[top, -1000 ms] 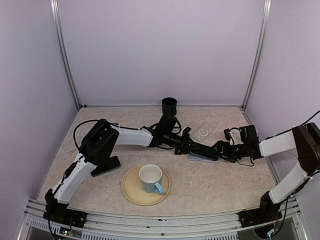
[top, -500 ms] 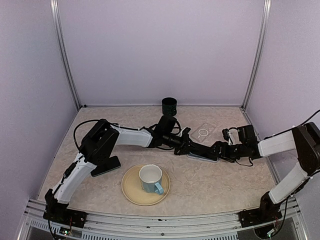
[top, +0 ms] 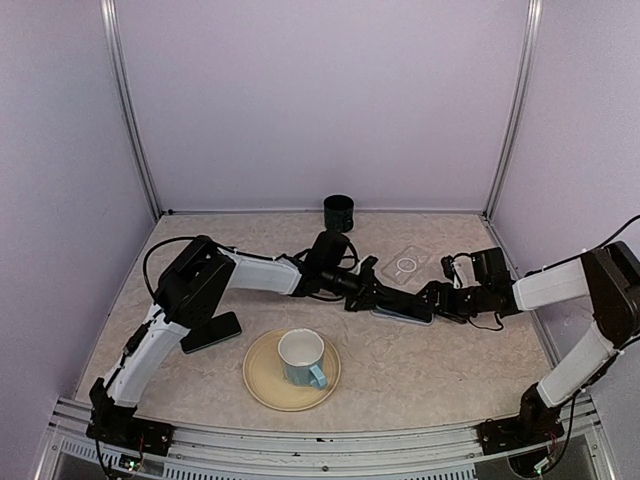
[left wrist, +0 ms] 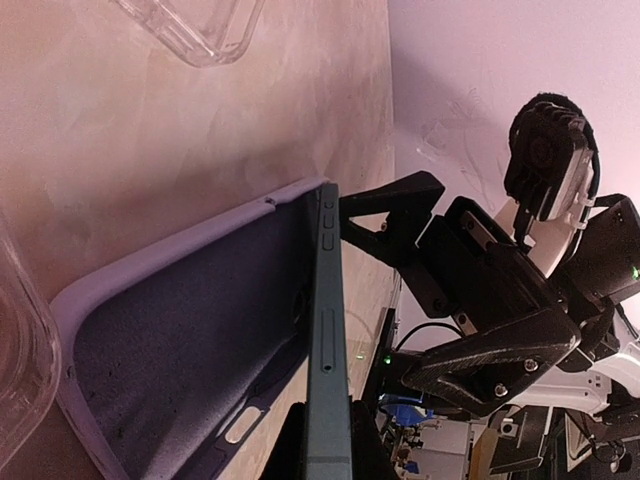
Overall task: Put the phone into the phone case
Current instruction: Install the phone on the phone case.
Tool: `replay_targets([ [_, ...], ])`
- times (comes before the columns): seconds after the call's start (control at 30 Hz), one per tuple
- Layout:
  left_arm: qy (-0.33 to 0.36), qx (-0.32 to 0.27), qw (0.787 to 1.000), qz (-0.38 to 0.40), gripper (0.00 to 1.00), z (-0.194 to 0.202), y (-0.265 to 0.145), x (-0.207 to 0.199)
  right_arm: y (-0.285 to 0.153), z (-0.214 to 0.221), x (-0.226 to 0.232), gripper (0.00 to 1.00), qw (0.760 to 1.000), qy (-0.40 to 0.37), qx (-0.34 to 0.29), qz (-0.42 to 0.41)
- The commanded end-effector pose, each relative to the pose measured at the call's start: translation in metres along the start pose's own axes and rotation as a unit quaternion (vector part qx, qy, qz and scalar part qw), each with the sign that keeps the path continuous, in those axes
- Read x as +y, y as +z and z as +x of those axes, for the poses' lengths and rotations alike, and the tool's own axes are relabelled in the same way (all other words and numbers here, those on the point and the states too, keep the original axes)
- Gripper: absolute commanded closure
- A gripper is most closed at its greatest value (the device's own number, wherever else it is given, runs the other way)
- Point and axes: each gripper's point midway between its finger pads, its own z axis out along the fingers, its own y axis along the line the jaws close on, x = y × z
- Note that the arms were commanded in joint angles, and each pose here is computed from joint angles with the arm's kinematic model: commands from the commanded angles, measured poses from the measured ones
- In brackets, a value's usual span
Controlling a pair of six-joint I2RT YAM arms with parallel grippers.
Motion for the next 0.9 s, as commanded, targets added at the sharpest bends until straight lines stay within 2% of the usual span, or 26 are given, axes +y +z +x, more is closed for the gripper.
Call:
replay_targets([
  [0.0, -0.044, 0.023, 0.999, -0.021, 1.00, 0.019, -0.006, 0.008, 0.002, -0.007, 0.008, 0.00, 1.000, -0.016, -0.003, -0.004],
  [0.27, -0.052, 0.014, 0.998, -0.011, 1.00, 0.026, -0.006, 0.001, -0.002, -0.013, 0.020, 0.00, 0.999, -0.020, -0.011, -0.027],
  [0.4, -0.048, -0.015, 0.999, 0.007, 1.00, 0.009, -0.017, -0.011, -0.004, -0.011, 0.019, 0.00, 0.999, -0.020, -0.012, -0.023],
  [0.63, -0.052, 0.007, 0.999, -0.011, 1.00, 0.012, -0.013, -0.001, -0.004, -0.002, 0.008, 0.00, 1.000, -0.019, 0.002, 0.005],
  [0.87, -0.055, 0.007, 0.998, -0.009, 1.00, 0.017, -0.010, -0.001, 0.002, 0.007, 0.013, 0.00, 1.000, -0.018, 0.014, -0.002],
])
